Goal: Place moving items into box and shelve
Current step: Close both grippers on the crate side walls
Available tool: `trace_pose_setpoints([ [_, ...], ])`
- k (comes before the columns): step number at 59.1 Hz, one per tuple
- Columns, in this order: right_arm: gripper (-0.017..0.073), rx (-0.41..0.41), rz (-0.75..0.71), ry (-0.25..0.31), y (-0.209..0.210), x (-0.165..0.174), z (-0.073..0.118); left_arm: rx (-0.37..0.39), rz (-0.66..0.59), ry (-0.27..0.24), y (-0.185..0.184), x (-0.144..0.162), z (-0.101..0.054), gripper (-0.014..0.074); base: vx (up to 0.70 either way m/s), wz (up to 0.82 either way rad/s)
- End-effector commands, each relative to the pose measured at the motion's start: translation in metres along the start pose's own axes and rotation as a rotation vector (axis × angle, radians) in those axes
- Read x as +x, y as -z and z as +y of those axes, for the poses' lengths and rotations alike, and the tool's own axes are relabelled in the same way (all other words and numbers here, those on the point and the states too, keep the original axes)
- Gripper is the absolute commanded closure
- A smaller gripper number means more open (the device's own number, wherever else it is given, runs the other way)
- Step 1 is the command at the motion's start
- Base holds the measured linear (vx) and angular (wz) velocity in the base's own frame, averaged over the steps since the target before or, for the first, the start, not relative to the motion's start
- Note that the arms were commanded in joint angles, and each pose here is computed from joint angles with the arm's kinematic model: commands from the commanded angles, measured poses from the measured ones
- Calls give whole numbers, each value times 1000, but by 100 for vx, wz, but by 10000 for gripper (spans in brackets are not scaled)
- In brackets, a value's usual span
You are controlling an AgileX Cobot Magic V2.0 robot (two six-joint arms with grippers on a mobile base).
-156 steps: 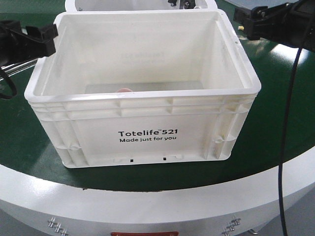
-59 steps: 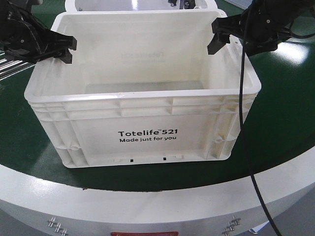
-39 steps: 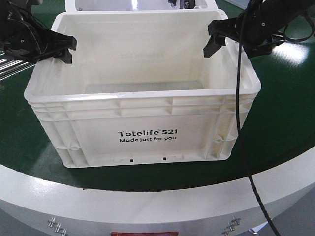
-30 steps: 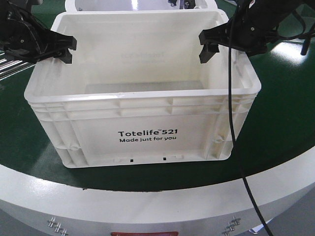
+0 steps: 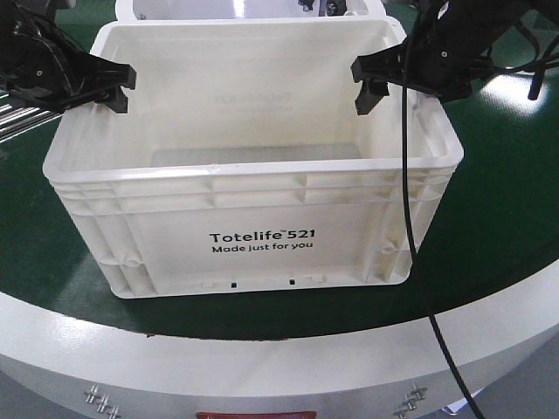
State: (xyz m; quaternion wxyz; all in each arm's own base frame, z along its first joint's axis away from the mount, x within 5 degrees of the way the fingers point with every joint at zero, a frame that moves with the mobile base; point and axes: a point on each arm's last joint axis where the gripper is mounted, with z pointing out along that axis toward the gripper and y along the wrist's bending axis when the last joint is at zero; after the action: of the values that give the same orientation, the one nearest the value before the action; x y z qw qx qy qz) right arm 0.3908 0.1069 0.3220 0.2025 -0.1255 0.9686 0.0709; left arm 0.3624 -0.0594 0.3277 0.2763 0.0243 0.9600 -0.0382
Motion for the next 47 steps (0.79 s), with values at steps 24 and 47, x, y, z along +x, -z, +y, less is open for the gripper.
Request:
trace_pose_setpoints([
  [24,577,-62,-77,27,28,-4,10,81,-58,-10,21,-6,-8,618,0,0],
  [47,572,-78,-93,26,31,-5,12,97,-141,-2,41,-10,-9,613,0,0],
])
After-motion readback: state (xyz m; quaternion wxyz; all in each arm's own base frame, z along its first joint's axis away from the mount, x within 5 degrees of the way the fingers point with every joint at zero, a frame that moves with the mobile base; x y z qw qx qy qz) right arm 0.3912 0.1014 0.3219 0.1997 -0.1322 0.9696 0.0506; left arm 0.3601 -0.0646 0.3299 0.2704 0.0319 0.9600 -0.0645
